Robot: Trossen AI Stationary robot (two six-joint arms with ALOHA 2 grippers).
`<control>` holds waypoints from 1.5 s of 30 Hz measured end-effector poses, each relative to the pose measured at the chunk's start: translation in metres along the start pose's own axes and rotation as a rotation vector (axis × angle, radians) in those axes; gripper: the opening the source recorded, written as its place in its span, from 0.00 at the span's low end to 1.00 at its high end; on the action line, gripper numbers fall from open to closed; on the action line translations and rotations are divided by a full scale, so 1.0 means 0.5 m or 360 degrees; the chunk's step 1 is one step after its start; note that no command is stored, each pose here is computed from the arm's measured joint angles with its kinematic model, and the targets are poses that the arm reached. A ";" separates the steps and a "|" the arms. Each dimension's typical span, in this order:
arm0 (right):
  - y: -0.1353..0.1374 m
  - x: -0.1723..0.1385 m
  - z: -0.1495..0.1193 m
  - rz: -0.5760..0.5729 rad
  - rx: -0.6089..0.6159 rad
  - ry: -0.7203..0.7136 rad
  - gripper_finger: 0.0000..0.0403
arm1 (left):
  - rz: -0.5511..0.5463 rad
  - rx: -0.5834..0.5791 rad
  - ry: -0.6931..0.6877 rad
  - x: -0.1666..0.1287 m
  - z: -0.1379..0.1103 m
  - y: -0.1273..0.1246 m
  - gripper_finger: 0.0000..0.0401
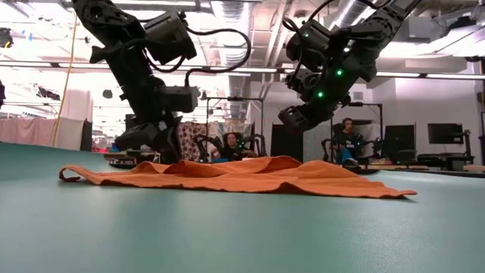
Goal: Roll towel
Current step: Fold the orange towel
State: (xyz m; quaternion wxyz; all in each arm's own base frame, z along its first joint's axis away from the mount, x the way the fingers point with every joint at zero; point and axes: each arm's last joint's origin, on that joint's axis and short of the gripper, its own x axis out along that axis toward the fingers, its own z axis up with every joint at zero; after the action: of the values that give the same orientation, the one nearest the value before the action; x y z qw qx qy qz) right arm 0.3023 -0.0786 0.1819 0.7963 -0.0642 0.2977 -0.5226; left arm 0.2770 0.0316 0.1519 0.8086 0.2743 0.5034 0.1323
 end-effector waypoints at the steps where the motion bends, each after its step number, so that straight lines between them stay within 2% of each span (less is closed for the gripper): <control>1: 0.000 0.000 0.000 0.0001 -0.0012 0.0000 0.28 | 0.0001 0.0022 0.0003 0.000 0.001 -0.002 0.14; 11: 0.000 0.000 0.000 0.0000 -0.0016 -0.0001 0.28 | 0.0028 0.0184 0.0026 0.030 0.004 -0.020 0.14; 17: 0.000 0.000 0.000 0.0000 -0.0019 0.0001 0.28 | 0.0206 0.0252 0.0091 0.067 0.007 -0.034 0.14; 21: 0.000 0.000 0.000 0.0000 -0.0018 0.0001 0.28 | 0.0333 0.0273 0.0126 0.061 0.012 -0.036 0.05; 24: 0.000 0.000 0.000 0.0000 -0.0019 0.0001 0.28 | 0.0364 0.0227 0.0071 0.041 0.020 -0.031 0.01; 30: -0.005 0.006 -0.006 -0.0004 -0.0052 0.0046 0.28 | 0.0468 0.0098 -0.0031 -0.011 0.034 -0.009 0.00; 33: -0.021 0.024 -0.010 0.0153 0.0003 0.0160 0.28 | 0.0505 0.0008 -0.0073 -0.045 0.033 0.013 0.00; 35: -0.037 0.044 -0.013 0.0244 0.0088 0.0245 0.28 | 0.0571 -0.0024 -0.0049 -0.067 0.025 0.029 0.00; 39: -0.068 0.078 -0.020 0.0310 0.0133 0.0365 0.28 | 0.0691 -0.0102 -0.0031 -0.118 0.007 0.066 0.00; 45: -0.092 0.102 -0.021 0.0338 0.0036 0.0390 0.28 | 0.0815 -0.0221 -0.0028 -0.196 -0.031 0.100 0.00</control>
State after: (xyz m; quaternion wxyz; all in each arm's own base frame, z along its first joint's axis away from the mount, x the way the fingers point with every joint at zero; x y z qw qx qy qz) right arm 0.2741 -0.1412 0.1716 0.8055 0.0407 0.3918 -0.4428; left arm 0.2216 0.0292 0.2483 0.7700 0.3378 0.4002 0.3645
